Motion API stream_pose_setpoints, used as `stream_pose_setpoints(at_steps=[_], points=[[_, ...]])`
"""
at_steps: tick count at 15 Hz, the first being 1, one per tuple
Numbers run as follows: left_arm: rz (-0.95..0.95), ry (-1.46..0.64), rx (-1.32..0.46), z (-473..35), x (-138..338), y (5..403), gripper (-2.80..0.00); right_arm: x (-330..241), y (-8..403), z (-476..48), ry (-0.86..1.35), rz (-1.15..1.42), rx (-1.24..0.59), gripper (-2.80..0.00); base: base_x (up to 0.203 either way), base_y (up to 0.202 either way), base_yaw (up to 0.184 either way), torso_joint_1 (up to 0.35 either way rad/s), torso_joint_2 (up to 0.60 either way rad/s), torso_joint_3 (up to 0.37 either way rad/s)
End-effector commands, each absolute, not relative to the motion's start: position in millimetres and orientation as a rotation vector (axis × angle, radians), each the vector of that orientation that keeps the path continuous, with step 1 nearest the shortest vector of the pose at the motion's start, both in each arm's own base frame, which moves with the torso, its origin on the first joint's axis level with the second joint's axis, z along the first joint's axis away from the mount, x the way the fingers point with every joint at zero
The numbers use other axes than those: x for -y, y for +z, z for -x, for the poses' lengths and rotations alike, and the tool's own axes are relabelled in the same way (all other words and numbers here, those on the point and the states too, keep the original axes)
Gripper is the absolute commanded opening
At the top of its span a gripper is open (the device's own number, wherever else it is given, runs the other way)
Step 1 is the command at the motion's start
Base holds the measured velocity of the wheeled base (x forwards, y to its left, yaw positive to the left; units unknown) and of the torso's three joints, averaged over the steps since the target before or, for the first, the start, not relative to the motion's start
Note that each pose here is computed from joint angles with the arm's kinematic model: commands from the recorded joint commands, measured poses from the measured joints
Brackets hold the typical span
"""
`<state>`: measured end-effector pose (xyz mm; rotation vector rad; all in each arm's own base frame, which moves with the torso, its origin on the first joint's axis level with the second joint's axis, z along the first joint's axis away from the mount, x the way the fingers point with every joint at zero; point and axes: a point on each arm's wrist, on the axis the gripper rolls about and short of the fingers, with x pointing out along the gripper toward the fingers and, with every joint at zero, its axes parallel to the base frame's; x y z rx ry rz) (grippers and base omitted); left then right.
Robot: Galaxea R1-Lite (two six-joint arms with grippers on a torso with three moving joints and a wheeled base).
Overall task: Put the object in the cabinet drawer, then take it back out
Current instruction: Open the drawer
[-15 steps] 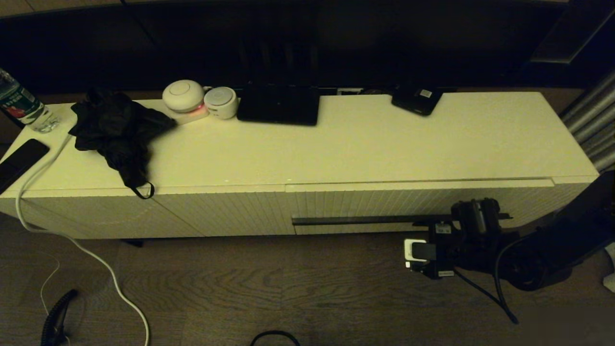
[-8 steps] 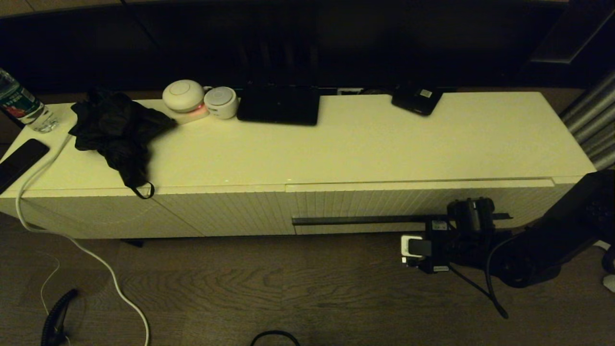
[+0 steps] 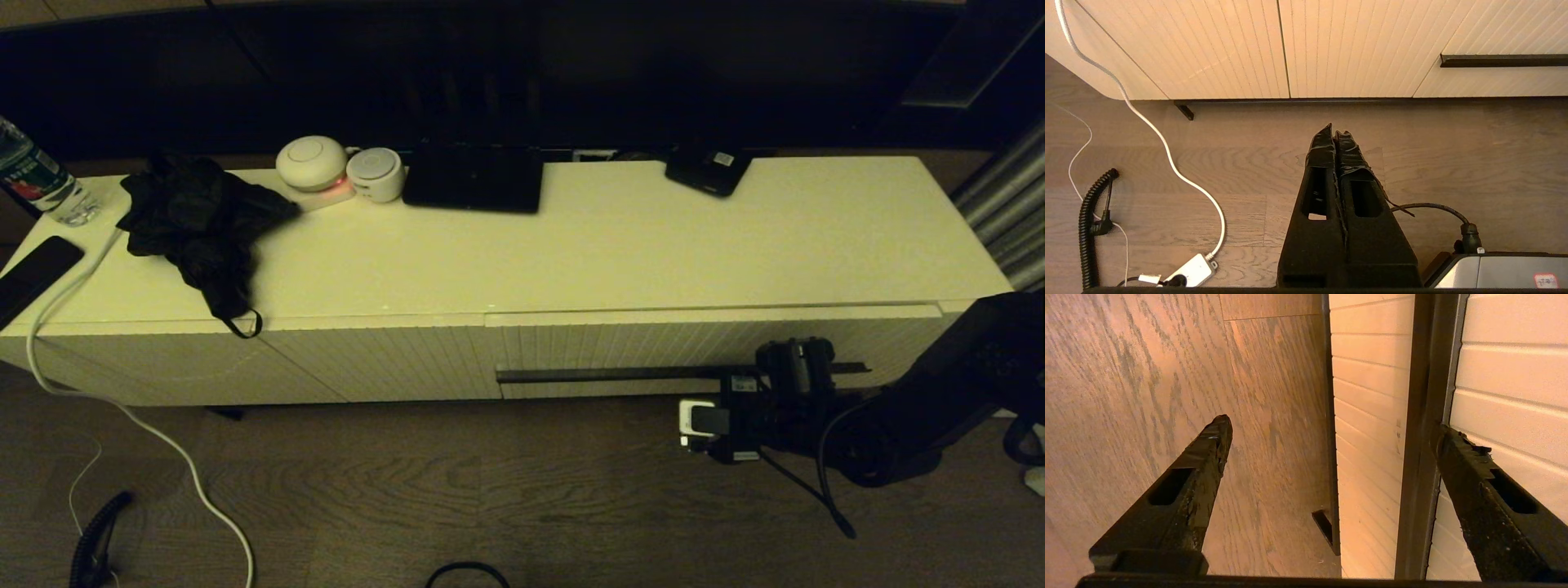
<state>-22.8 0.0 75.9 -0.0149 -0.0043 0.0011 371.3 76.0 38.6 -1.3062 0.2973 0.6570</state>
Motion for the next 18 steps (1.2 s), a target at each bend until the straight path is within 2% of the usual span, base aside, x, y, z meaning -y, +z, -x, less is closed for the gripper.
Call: stream_pose_setpoints(at_steps=[1, 9, 15, 18], points=[[0.015, 0.001, 0.007, 22.9, 0.0, 75.9, -2.8, -76.5, 40.7, -373.4, 0.649, 1.311, -0.279, 0.0, 0.0, 0.0, 0.0, 0.0, 0.0, 0.0], [0.015, 0.001, 0.006, 22.9, 0.0, 75.9, -2.8, -78.0, 53.3, -378.7, 0.605, 1.283, -0.237, 0.0, 0.0, 0.0, 0.0, 0.0, 0.0, 0.0], [0.015, 0.001, 0.005, 22.8, 0.0, 75.5, -2.8, -71.2, 65.8, -325.7, 0.674, 1.297, -0.281, 0.0, 0.0, 0.0, 0.0, 0.0, 0.0, 0.0], [0.015, 0.001, 0.005, 22.8, 0.0, 75.6, -2.8, -72.0, 65.7, -325.7, 0.675, 1.299, -0.281, 0.0, 0.0, 0.0, 0.0, 0.0, 0.0, 0.0]])
